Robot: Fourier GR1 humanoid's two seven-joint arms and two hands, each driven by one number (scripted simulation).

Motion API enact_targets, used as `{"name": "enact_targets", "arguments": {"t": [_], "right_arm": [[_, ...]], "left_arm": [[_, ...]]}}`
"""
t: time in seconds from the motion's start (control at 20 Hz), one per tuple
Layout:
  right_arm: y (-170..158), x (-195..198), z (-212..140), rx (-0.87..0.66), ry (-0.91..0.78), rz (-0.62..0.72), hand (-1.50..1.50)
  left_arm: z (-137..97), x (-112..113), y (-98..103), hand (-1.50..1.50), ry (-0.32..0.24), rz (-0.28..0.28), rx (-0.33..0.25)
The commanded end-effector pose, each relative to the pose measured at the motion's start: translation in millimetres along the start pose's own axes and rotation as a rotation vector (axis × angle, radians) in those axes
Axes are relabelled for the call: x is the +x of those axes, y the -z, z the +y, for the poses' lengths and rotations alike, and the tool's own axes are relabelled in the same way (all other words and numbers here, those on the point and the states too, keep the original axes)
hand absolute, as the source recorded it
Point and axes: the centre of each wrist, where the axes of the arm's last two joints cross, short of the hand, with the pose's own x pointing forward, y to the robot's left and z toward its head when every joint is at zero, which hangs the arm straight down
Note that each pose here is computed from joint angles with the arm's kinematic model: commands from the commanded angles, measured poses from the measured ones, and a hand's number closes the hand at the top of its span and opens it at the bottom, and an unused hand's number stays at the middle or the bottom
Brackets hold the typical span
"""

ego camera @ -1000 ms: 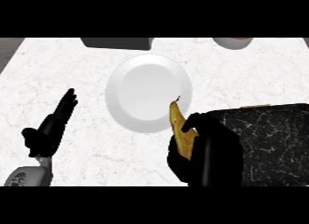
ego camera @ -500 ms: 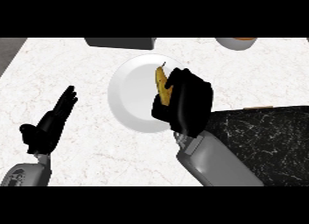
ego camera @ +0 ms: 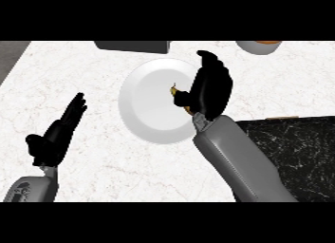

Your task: Pick the pear from the tray and place it in the plate

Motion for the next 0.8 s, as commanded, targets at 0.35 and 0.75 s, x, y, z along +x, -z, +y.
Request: {"name": "enact_targets", "arguments": {"t": [0.35,0.75], "right_arm": [[6,-5,-3,-0.212,0.541,0.16,-1.5],[-41,-64,8,-0.246,0.686,0.167,-1.5]], "left_arm": [[-6,-6,-3,0.0,-0.005,0.017,0.035],[14,-22,-28,0.0,-0.015,0.032,0.084]]}}
